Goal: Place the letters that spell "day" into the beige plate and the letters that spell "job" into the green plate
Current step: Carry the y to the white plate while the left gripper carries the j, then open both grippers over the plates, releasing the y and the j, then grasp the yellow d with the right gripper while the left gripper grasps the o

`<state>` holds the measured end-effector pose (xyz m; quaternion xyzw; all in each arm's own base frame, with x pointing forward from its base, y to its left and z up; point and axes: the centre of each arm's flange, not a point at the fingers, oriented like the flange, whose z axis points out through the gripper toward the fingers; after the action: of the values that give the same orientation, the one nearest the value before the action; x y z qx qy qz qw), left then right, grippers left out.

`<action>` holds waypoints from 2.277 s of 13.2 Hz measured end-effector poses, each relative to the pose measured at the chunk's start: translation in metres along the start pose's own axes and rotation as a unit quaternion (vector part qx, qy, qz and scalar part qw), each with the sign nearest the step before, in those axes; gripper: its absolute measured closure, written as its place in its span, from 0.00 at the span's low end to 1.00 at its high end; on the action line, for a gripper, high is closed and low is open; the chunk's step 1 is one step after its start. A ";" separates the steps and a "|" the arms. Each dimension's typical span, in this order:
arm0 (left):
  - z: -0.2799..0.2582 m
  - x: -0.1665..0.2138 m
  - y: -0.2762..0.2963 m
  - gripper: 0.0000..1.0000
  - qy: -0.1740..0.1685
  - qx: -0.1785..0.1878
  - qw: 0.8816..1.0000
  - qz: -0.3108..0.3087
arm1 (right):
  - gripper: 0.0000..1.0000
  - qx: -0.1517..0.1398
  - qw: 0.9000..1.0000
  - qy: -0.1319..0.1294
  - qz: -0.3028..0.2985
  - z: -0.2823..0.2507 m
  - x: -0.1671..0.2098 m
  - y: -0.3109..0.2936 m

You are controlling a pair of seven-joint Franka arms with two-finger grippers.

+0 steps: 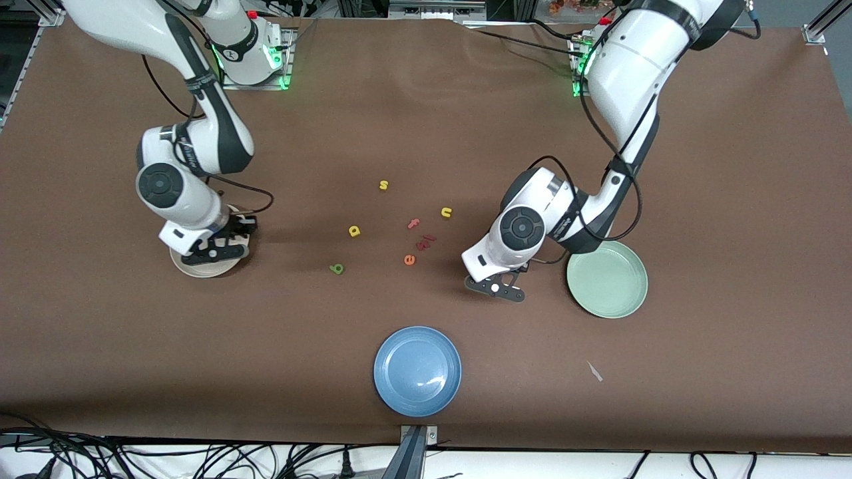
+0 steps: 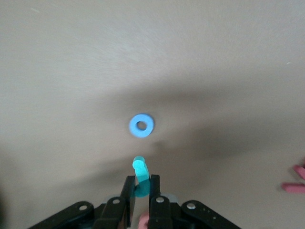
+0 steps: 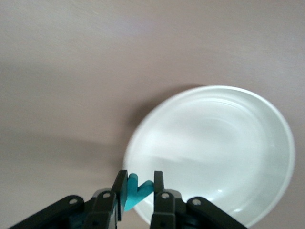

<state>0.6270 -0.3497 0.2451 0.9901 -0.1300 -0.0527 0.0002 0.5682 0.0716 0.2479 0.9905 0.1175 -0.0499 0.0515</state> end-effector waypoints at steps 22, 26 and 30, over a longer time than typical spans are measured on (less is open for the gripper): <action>0.041 -0.018 -0.230 0.84 -0.063 0.015 0.998 -0.008 | 0.00 0.063 0.992 0.022 0.103 -0.011 0.010 -0.090; 0.035 -0.016 -0.224 0.48 -0.053 0.014 0.999 -0.004 | 0.00 0.068 0.988 0.024 0.136 -0.019 0.012 -0.139; 0.004 -0.009 -0.193 0.09 -0.027 0.008 0.999 0.017 | 0.00 0.069 0.983 0.019 0.166 -0.015 0.015 -0.194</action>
<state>0.6673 -0.1612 0.2392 0.9860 -0.1472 -0.0782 -0.0104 0.5382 0.2643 0.2431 0.9981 -0.0516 -0.0301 -0.0119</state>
